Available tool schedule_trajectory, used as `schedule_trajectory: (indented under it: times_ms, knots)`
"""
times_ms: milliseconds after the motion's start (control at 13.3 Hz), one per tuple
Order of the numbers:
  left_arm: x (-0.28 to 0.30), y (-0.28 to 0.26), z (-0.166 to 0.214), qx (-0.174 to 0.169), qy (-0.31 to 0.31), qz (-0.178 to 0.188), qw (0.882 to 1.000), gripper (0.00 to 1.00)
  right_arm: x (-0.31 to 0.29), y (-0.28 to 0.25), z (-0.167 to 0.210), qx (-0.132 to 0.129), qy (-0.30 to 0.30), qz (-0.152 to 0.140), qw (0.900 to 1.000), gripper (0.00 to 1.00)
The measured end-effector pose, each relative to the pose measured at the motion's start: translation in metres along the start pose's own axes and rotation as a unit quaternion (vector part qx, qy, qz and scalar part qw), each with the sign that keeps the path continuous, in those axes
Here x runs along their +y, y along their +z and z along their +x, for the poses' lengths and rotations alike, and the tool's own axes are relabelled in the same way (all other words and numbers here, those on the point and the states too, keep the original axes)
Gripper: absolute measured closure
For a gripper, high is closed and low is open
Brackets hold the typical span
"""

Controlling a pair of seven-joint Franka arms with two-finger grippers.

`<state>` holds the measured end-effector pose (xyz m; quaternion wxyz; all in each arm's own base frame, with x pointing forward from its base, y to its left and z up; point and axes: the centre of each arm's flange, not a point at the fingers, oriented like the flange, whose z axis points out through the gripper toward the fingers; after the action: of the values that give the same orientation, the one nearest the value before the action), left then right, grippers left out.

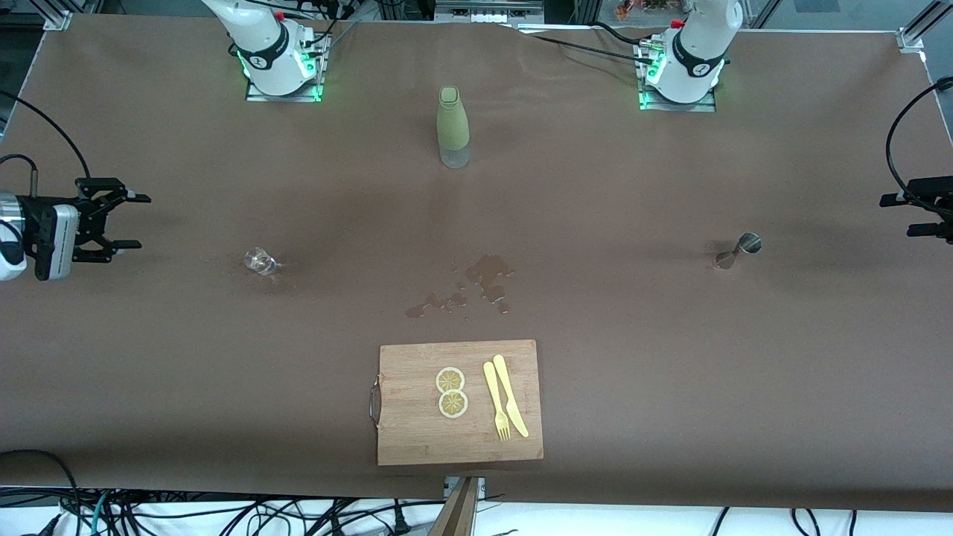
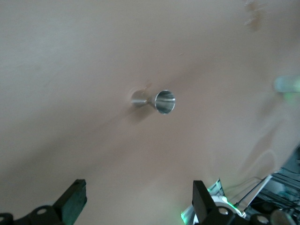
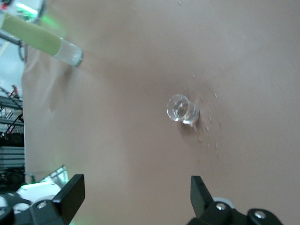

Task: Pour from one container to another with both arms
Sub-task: 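Grasp the glass cup with the right gripper while the left gripper grasps the jigger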

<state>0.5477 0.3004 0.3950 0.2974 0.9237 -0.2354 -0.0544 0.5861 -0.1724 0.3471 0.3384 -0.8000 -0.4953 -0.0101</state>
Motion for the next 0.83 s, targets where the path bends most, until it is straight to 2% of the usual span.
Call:
schedule_trajectory:
  times_ms: [150,301,376,602,827]
  knots:
    - [-0.049,0.047,-0.037,0.075,0.059,-0.072,0.993,0.0,0.028,0.026,-0.022,0.051,-0.077,0.01,0.996,0.0]
    - [-0.081,0.096,-0.058,0.143,0.128,-0.117,0.974,0.0,0.056,0.063,-0.037,0.106,-0.142,0.016,0.984,0.0]
    - [-0.09,0.115,-0.061,0.177,0.171,-0.128,0.961,0.0,0.069,0.082,-0.043,0.129,-0.169,0.014,0.977,0.0]
    - [-0.112,0.167,-0.062,0.268,0.293,-0.146,0.906,0.0,0.098,0.134,-0.056,0.189,-0.238,0.001,0.953,0.0]
    - [-0.133,0.227,-0.064,0.342,0.38,-0.146,0.847,0.0,0.112,0.178,-0.068,0.241,-0.272,-0.002,0.932,0.0]
